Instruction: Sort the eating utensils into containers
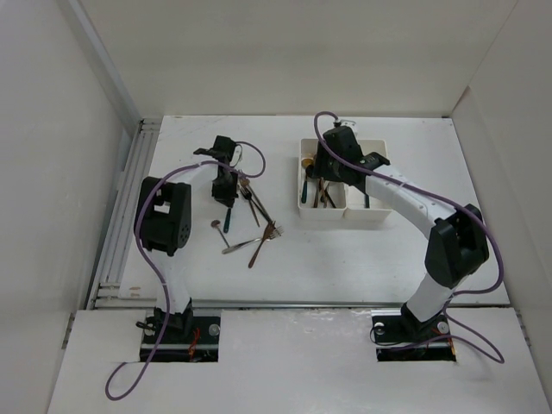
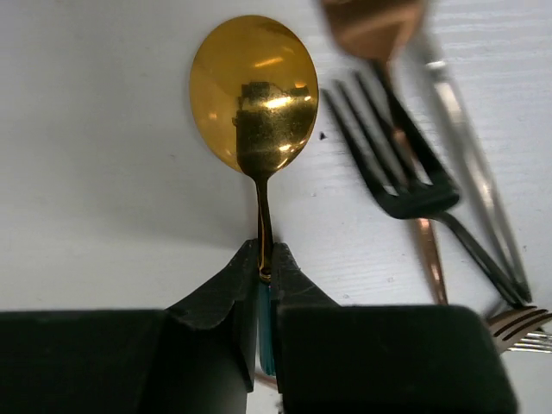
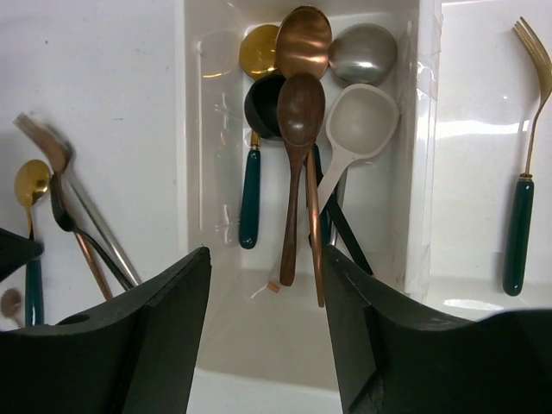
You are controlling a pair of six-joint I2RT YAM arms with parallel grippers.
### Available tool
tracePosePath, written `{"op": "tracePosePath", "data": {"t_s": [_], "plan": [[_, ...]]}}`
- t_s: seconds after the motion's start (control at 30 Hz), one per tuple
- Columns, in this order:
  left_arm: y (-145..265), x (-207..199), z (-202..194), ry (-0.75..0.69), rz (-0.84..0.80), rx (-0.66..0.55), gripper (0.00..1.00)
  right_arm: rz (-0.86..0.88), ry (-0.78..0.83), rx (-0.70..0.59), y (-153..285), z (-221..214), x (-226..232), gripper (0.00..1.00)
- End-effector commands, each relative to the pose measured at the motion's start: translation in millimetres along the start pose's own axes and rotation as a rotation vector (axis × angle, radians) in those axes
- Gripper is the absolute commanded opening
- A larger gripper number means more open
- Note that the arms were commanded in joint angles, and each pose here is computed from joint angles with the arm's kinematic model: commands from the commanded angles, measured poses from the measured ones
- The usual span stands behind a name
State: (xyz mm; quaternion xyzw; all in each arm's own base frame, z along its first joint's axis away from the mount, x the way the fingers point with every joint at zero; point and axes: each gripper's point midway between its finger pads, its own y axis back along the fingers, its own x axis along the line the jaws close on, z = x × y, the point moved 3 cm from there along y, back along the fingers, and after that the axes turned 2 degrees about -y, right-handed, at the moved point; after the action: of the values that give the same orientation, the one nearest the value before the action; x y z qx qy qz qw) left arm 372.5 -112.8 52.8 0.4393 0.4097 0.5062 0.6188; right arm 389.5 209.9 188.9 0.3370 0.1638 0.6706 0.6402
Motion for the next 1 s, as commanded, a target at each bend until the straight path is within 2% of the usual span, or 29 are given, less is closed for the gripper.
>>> {"op": "tracePosePath", "data": {"t_s": [0.0, 0.23, 0.37, 0.4, 0.43, 0.53, 0.6, 0.63, 0.77, 0.8, 0.87, 0.97], "plan": [[0, 7, 8, 0.01, 0.017, -0.009, 0.0, 0.018, -0.008, -0.059, 18, 15, 4, 0.6], [-4, 12, 20, 0.037, 0.018, -0.028, 0.0, 0.007, -0.002, -0.076, 24, 20, 1, 0.6], [21, 12, 41, 0.063, -0.053, -0.086, 0.0, 0.042, 0.057, -0.082, 34, 20, 8, 0.6], [42, 5, 54, 0.067, -0.089, -0.14, 0.0, 0.064, 0.07, -0.099, 39, 25, 11, 0.6], [54, 8, 64, 0.074, -0.101, -0.18, 0.0, 0.118, 0.107, -0.088, 43, 19, 26, 0.61], [114, 1, 96, 0.059, -0.155, -0.342, 0.0, 0.272, 0.195, -0.114, 63, 17, 59, 0.87], [146, -5, 107, 0.052, -0.189, -0.422, 0.0, 0.385, 0.213, -0.148, 74, 24, 84, 1.0], [175, -13, 117, 0.028, -0.24, -0.507, 0.0, 0.442, 0.218, -0.147, 79, 23, 94, 1.0], [223, -29, 125, 0.025, -0.344, -0.636, 0.0, 0.817, 0.203, -0.121, 103, 18, 162, 1.0], [229, -30, 126, 0.029, -0.349, -0.654, 0.0, 0.87, 0.176, -0.155, 108, 30, 175, 1.0], [238, -37, 121, 0.032, -0.378, -0.665, 0.0, 0.893, 0.122, -0.103, 94, 26, 189, 1.0], [240, -47, 116, 0.013, -0.392, -0.662, 0.0, 0.986, 0.107, -0.11, 99, 36, 214, 1.0]]}}
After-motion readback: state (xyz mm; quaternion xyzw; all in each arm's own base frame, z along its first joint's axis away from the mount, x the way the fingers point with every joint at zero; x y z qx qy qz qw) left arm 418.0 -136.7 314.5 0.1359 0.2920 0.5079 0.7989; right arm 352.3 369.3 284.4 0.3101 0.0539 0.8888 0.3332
